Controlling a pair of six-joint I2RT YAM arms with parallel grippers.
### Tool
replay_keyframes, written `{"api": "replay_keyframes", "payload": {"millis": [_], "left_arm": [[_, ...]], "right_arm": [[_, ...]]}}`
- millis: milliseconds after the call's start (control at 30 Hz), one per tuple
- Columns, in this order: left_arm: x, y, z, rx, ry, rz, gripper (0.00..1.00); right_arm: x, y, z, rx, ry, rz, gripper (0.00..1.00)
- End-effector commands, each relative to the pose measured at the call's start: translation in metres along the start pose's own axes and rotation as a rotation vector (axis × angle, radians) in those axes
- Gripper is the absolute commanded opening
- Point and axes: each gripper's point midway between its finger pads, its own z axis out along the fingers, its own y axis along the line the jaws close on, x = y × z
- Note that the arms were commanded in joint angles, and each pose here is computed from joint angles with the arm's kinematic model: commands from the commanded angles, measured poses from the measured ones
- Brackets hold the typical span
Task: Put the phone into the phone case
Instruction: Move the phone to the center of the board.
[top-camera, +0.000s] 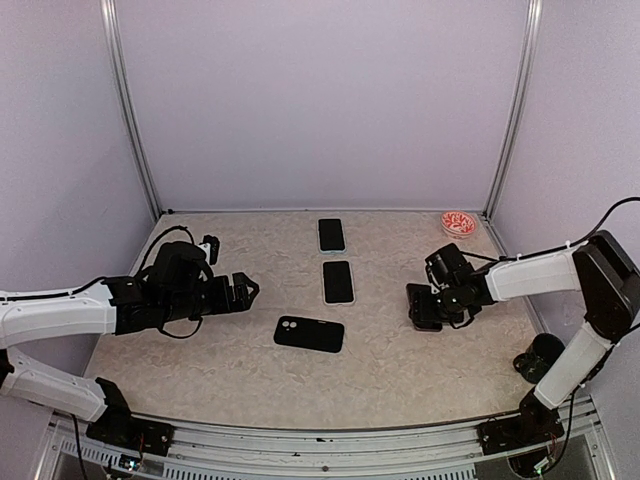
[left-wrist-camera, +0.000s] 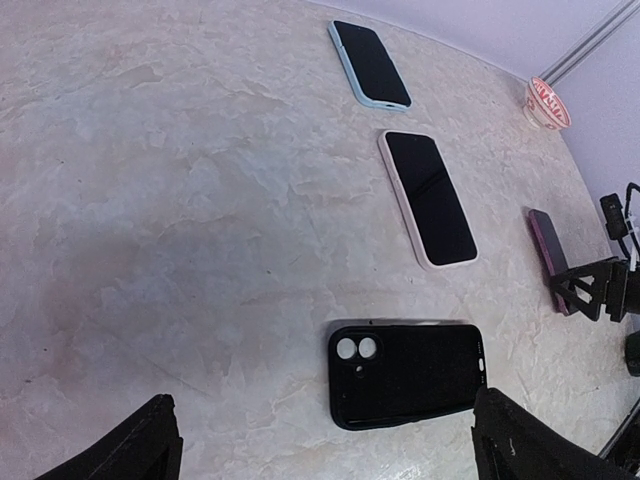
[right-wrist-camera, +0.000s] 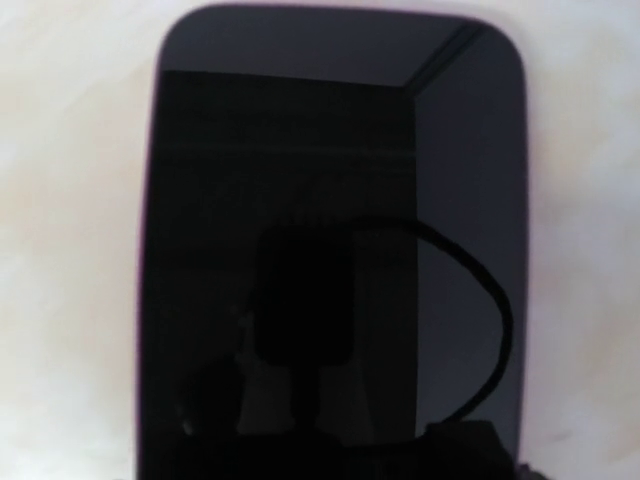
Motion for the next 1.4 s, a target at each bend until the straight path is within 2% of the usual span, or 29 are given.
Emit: {"api": "replay_keyframes", "payload": {"millis": [0,267,367,567,833,933,1100,1367], "left_arm": [[-0.01,-0.004,-0.005,0.025,-0.03,-0.01,0.99],[-0.013,-0.002,-0.008,0.008,-0.043,-0.001,0.99],[-0.015,-0.002,-0.01,0.006,-0.047,0.002,0.99],[-0.015,-0.001,-0.01,0.004,-0.048,0.004,0.99],[-0.012,-0.001,-0.008,0.011,-0.038,-0.004,0.99],[-0.011,0.0,-0.011,0.004,-0.035,-0.002,0.99],[-0.011,0.004,-0.014,-0.005,-0.044,0.0,0.99],[-0.006,-0.001,-0.007,0.019,-0.022,-0.019,0.99]], "right_arm": [[0.024,0.012,0.003,0.001,0.061,-0.002,0.78],[0.042,0.026,0.007,-0.017,0.104,-0.039,0.87],[0.045,0.037,0.002,-0.057,0.111,-0.049,0.94],[0.051,0.084,-0.017,-0.254,0.113,-0.063,0.99],[0.049,0.137,-0.021,-0.428,0.118,-0.206,0.99],[0.036,0.138,-0.038,-0.429,0.067,-0.27,0.99],[-0.017,0.117,-0.067,-0.328,-0.084,-0.295,0.99],[-0.093,0.109,-0.032,-0.307,-0.1,-0.316,0.99]]}}
